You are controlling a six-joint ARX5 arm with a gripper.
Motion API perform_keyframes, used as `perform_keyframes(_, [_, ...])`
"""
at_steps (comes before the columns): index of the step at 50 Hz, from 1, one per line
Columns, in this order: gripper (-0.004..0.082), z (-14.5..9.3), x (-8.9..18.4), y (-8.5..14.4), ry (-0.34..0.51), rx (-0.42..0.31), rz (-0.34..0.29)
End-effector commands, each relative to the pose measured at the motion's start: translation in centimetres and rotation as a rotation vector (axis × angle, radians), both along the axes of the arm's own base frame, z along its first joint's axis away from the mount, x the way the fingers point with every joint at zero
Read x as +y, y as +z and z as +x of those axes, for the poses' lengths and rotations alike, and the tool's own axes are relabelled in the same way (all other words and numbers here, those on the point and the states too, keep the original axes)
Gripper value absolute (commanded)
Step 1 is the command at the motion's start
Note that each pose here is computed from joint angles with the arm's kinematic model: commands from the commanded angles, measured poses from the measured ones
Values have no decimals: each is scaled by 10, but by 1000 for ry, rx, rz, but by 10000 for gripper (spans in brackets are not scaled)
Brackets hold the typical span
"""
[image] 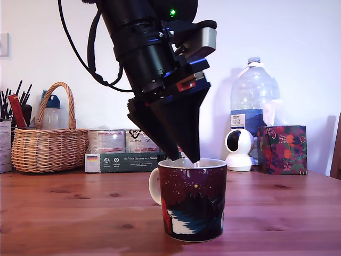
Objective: Pick up the coffee capsules from the table one by one and drop them inside the nearest coffee cup
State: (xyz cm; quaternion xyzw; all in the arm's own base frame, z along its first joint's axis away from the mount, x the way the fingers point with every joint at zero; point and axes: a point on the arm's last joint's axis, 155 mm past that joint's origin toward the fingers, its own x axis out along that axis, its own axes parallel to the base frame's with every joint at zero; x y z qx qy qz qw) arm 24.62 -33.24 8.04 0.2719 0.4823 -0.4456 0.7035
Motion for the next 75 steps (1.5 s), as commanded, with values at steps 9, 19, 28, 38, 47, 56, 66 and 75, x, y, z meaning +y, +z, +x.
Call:
perform_keyframes(9, [742, 2, -6, 6, -6, -22, -23])
perform_keyframes(19, [353, 2, -9, 32, -11, -63, -80])
perform_keyframes(28, [-14, 4, -16, 57, -1, -91, -164])
perform_keyframes(38, [-15, 15, -20, 73, 44, -110, -267])
perform_keyframes(47, [-16, 27, -15, 85, 93, -179, -367])
perform_keyframes(56, [-16, 44, 7, 89, 163, -238, -434])
perform_keyframes(66, [-16, 66, 43, 88, 266, -295, -473])
perform_keyframes(75, [-16, 85, 80, 88, 367, -338, -497])
